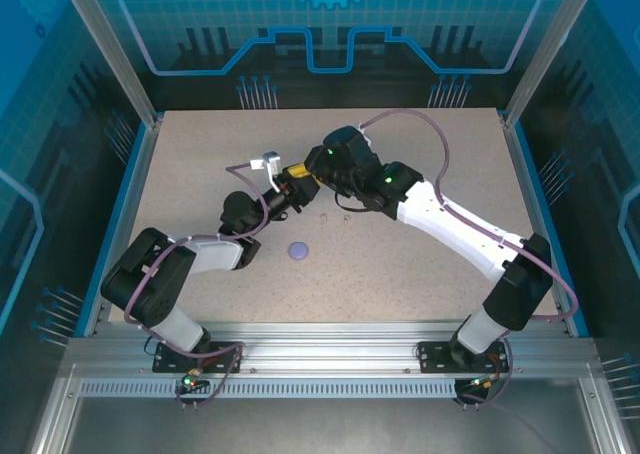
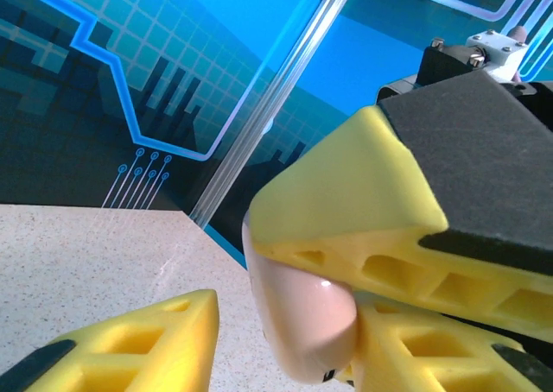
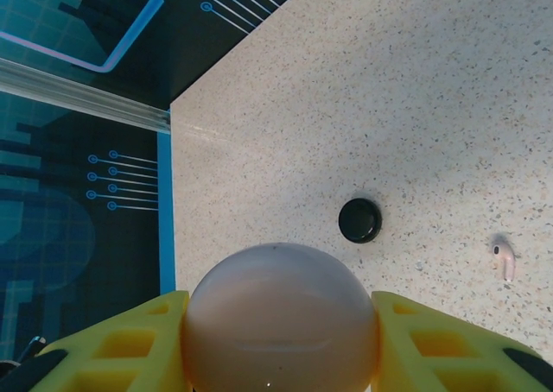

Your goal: Insert the wireless bluetooth earbuds into the charging case

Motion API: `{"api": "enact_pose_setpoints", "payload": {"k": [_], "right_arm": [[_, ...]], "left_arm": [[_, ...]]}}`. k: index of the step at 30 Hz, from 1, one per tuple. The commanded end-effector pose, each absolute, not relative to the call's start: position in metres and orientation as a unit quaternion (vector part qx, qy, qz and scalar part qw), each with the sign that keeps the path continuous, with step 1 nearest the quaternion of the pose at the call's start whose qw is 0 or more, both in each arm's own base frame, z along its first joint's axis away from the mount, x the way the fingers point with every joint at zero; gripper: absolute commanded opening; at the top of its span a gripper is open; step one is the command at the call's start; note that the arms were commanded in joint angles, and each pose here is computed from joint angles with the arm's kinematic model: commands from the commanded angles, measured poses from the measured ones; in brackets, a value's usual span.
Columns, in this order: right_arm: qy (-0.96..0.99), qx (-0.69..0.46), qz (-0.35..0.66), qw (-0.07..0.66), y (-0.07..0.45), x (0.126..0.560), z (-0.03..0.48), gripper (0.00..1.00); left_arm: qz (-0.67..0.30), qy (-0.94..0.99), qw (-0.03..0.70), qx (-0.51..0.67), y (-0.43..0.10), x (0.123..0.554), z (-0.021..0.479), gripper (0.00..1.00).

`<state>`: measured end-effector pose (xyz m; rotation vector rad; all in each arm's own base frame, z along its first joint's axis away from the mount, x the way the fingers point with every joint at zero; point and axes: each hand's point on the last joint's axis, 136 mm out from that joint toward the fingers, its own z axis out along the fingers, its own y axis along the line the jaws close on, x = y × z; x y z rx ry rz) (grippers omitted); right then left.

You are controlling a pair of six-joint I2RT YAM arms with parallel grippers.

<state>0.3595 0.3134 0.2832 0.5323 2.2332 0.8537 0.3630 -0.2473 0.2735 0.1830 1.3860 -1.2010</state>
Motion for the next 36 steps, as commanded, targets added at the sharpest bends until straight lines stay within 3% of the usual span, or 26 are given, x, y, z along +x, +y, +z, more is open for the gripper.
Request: {"api": "enact_pose_setpoints", "payload": {"k": [1, 11, 13, 17, 20, 29, 36], "right_arm": [[0.845, 0.208, 0.350, 0.347, 0.315, 0.353, 0.300, 0.32], [0.838, 0.211, 0.365, 0.348, 0.318, 0.352, 0.304, 0.34], [0.832, 0.214, 0.369, 0.354, 0.316, 0.354, 0.309, 0.43], [0.819, 0.219, 0.376, 0.375, 0.304, 0.359, 0.328, 0.70], [0.811, 0.218, 0.372, 0.396, 0.289, 0.359, 0.342, 0.77], [0.827, 0.149, 0.313, 0.443, 0.227, 0.350, 0.336, 0.78], [0.819, -0.051, 0.312, 0.478, 0.232, 0.343, 0.329, 0.80]], "left_arm": [[-0.520, 0.575, 0.627, 0.081, -0.246, 0.366, 0.293, 0.40], [-0.528, 0.564, 0.628, 0.090, -0.249, 0.360, 0.303, 0.18], [-0.530, 0.564, 0.626, 0.090, -0.250, 0.359, 0.304, 0.10], [-0.535, 0.563, 0.624, 0.089, -0.249, 0.357, 0.305, 0.00], [-0.540, 0.562, 0.621, 0.091, -0.250, 0.355, 0.307, 0.00], [-0.563, 0.573, 0.586, 0.105, -0.243, 0.350, 0.306, 0.00], [-0.587, 0.588, 0.536, 0.148, -0.239, 0.341, 0.314, 0.00]]}}
